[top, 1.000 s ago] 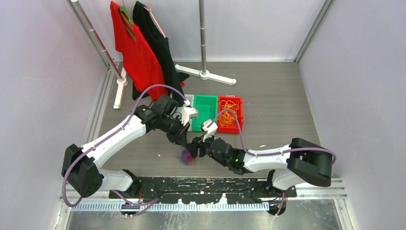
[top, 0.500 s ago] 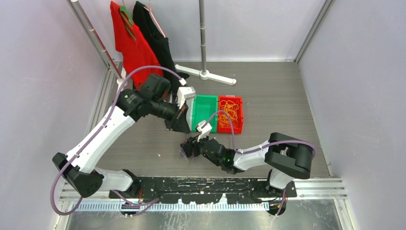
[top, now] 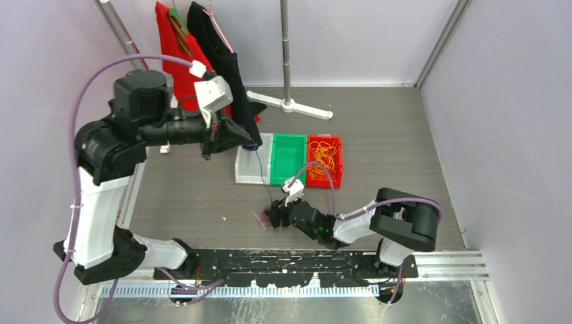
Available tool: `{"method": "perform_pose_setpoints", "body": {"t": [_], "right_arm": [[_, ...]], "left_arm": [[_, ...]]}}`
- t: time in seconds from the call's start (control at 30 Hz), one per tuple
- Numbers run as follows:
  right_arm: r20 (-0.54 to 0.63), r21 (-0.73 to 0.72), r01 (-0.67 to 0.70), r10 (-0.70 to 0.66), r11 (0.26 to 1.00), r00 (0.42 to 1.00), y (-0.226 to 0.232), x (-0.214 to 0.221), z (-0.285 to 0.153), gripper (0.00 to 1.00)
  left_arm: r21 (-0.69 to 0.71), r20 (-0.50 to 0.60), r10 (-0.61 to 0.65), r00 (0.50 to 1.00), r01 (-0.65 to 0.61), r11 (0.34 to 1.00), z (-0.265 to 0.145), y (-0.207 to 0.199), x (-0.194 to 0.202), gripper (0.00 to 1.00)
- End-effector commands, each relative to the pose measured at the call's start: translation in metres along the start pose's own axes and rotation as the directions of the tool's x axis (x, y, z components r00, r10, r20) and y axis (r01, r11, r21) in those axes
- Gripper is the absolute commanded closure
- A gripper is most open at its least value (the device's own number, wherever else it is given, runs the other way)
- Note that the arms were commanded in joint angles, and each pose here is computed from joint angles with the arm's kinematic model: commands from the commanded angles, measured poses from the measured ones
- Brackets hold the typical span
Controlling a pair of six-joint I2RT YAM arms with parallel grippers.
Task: Untangle the cables
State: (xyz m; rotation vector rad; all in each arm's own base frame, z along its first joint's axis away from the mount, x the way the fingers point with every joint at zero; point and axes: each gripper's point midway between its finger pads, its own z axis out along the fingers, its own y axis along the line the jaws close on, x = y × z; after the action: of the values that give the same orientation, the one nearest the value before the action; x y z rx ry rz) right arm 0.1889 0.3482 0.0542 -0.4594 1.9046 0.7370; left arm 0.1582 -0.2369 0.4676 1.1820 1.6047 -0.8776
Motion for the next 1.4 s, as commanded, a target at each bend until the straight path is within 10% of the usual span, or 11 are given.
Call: {"method": "perform_pose_setpoints", "body": {"t": [0.0, 0.6, 1.07, 1.37], "right_arm": [[0.045, 0.018, -0.021, 0.02, 1.0, 0.999, -0.002, -0.013, -0.008, 0.38], [-0.007, 0.038, -0.006, 0.006, 0.999, 1.0, -0.013, 0.011, -0.032, 0.39], [-0.024, 0.053, -0.015, 0.017, 0.998, 1.0, -0.02, 0.026, -0.044, 0.41], [0.006, 0.035, -0.026, 0.026, 0.999, 1.0, -0.015, 0.007, -0.054, 0.37]], "left_arm": [[-0.17, 0.111, 0.184, 0.977, -0.164, 0.972, -0.029, 0.015, -0.04, 1.0], [-0.677, 0.45, 0.537, 0.714, -0.12, 0.727, -0.157, 0.034, -0.173, 1.0], [-0.834, 0.542, 0.754, 0.371, 0.125, 0.538, -0.282, 0.007, -0.247, 1.0], [-0.798, 0.489, 0.66, 0.57, -0.012, 0.602, -0.212, 0.031, -0.202, 1.0]]}}
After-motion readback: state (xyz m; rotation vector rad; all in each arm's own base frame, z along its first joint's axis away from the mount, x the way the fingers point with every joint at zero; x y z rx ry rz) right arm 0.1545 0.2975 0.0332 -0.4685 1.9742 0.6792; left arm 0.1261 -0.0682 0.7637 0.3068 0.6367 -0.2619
